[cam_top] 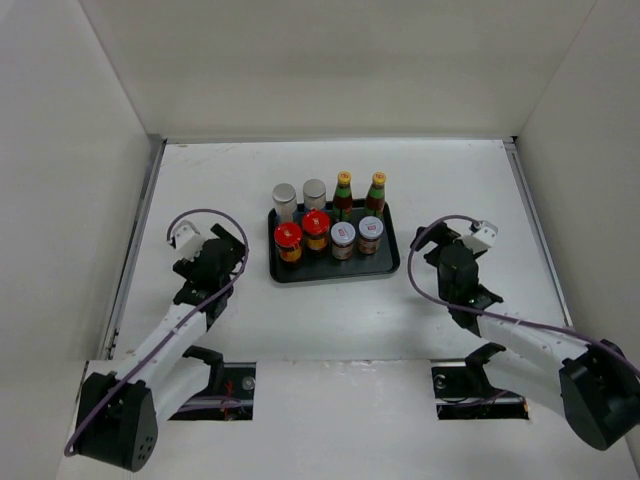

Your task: Organize the condiment bottles

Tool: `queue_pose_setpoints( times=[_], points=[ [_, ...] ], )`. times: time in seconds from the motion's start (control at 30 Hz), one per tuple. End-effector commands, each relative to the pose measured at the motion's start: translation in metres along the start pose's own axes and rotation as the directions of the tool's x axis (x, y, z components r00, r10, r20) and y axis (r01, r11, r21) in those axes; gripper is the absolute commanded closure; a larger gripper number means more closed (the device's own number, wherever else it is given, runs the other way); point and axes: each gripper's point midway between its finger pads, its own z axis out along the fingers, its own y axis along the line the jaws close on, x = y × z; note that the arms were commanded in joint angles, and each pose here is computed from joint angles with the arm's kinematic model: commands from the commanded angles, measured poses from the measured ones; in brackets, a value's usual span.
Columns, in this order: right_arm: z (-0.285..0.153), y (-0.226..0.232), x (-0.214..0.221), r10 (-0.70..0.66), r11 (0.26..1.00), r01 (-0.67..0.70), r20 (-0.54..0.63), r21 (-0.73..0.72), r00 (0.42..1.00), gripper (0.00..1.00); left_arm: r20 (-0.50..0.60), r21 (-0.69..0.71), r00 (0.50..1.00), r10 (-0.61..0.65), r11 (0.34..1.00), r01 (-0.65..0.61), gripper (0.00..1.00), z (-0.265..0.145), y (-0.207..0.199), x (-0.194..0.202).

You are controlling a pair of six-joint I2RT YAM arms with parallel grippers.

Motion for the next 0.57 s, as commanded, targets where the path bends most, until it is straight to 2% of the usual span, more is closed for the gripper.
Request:
queue_pose_setpoints(
  times=[0.0,0.13,0.53],
  points=[
    [0.006,0.017,-0.012,0.080,0.997,-0.080,0.020,-0.017,0.997,0.00,-0.033,-0.037,0.999,0.027,0.999,-0.028,0.00,0.008,-0.006,-0.009],
    [0.009,0.018,-0.007,0.066,0.998,-0.066,-0.001,-0.008,0.998,0.00,-0.063,-0.054,0.998,0.014,0.998,-0.017,0.00,0.014,-0.009,-0.003],
    [0.011,0.023,0.000,0.045,0.999,-0.045,-0.032,-0.023,0.998,0.00,-0.011,-0.020,1.000,0.018,1.000,-0.018,0.00,0.004,-0.016,-0.014]
  ],
)
